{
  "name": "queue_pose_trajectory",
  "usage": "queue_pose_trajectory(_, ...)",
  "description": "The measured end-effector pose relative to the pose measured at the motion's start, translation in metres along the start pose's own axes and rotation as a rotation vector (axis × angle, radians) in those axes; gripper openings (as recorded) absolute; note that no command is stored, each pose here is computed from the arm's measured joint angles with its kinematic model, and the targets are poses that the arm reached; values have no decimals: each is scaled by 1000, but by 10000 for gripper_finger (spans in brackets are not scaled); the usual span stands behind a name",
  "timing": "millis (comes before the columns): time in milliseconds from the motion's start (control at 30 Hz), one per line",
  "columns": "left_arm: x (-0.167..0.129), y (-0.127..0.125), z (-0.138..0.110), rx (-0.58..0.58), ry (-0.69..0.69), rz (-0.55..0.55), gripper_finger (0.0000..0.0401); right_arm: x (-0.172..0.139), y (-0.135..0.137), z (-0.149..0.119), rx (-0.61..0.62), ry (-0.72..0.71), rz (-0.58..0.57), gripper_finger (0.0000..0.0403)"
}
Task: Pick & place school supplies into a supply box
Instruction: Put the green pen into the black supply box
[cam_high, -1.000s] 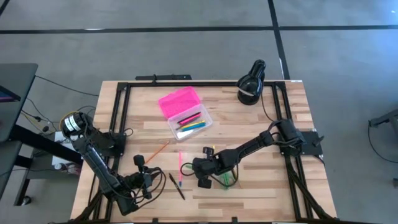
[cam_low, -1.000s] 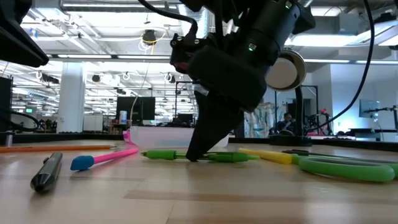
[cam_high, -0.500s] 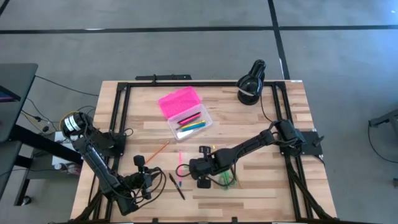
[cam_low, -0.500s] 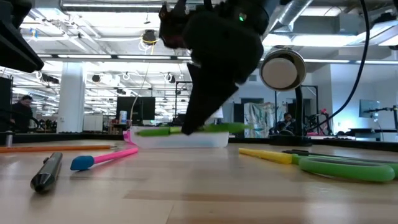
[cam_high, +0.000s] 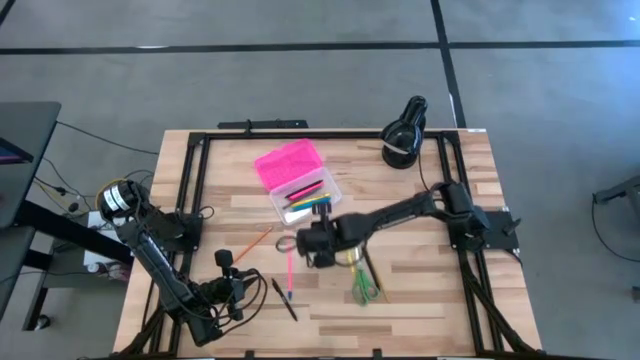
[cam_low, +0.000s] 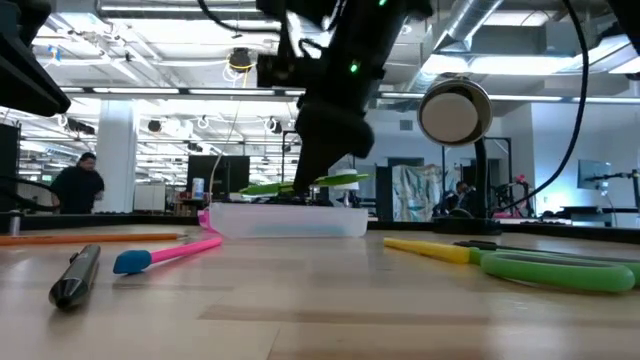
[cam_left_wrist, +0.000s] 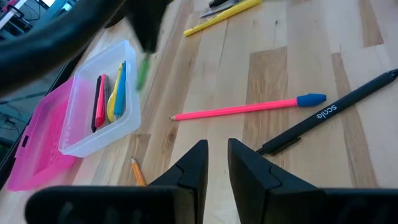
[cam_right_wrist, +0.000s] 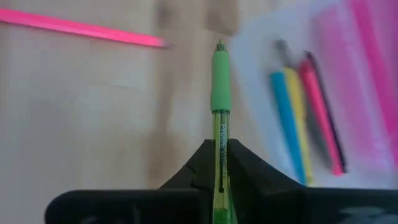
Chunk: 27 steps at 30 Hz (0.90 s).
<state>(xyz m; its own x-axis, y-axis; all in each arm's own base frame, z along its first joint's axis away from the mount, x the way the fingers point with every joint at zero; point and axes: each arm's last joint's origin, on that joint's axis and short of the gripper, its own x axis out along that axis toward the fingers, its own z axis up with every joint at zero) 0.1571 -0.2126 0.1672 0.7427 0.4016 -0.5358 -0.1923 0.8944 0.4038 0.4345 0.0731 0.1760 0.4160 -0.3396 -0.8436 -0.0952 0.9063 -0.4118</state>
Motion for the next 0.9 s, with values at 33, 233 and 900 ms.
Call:
queue_pose_trajectory(33, 0, 0, 0, 0, 0, 0, 57, 3, -6, -1, 3, 6, -8, 18)
queue_pose_trajectory(233, 0, 0, 0, 0, 0, 0, 57, 18, -43, -6, -10, 38, -39, 14)
queue_pose_trajectory(900, 0, 0, 0, -6, 10, -6, 57, 42, -111, -12, -6, -55, -14, 22)
